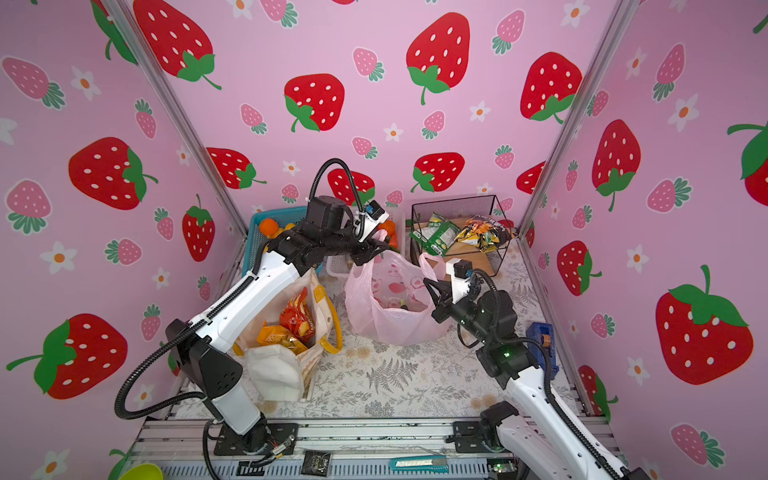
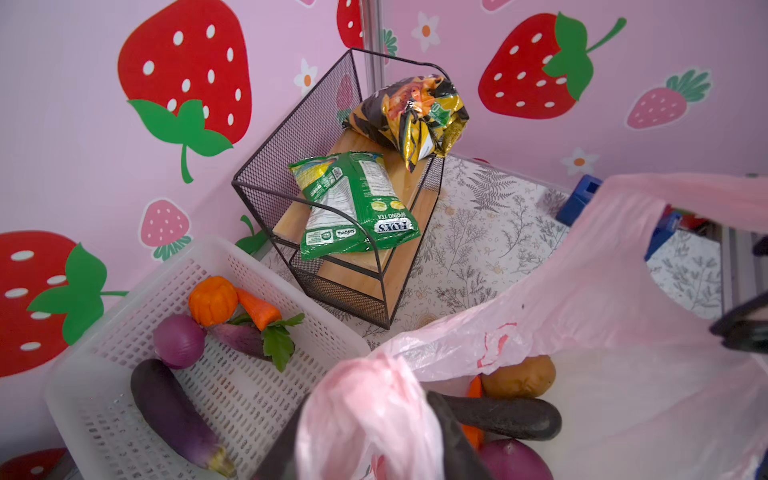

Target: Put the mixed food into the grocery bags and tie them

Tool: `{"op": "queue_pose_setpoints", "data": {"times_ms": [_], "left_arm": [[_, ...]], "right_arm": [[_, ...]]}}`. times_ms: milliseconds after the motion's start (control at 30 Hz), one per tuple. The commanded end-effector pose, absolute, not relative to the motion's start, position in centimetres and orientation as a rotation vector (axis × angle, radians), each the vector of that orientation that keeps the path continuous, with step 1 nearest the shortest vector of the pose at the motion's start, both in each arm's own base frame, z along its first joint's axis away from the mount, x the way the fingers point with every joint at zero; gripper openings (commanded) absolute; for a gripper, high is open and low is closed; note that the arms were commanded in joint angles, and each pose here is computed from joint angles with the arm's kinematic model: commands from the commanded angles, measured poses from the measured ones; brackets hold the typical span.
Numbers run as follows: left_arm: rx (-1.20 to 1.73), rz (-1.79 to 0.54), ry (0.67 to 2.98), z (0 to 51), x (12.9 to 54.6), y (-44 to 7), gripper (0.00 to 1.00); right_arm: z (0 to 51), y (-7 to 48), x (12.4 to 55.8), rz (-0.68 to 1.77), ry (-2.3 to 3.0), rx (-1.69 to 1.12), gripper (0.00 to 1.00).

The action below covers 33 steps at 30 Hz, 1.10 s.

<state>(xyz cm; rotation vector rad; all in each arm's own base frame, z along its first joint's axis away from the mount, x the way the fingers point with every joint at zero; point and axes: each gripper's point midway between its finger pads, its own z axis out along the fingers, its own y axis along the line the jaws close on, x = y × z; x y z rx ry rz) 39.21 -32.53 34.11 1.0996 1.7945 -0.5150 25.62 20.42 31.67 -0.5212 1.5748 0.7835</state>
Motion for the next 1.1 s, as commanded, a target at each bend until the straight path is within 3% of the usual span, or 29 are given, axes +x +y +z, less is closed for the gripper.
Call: {"op": "queue_pose_setpoints", "data": {"times_ms": [0,167,300,567,833,1067], "left_arm": [[1.106,-0.613,1.663,38.6,37.6,-33.3,0.33],[1.047,-0.786,1.531,41.8,34.1,-34.1,0.01],[0.912,-0.908,1.426,44.4,32.2,-33.5,0.00],[0.689,-0.952,1.422,44.6,32.6,-31.6,0.00],[0.636,-1.015,1.507,40.3,32.8,-31.2,0.00],[0.624,-1.031,1.534,38.8,32.2,-29.9,0.00]], "right_arm": [[33.2,19.4,26.4,0.736,1.547,-0.459,0.00],[34.5,16.4,27.7,0.578,1.555,-0.315,0.00],[36.1,13.6,27.7,0.458,1.515,-0.214,0.00],[38.6,10.6,26.6,0.358,1.409,-0.115,0.00],[34.4,8.5,29.2,0.182,1.528,-0.007,0.00],[33.7,8.0,31.3,0.132,1.580,0.022,0.04]]}}
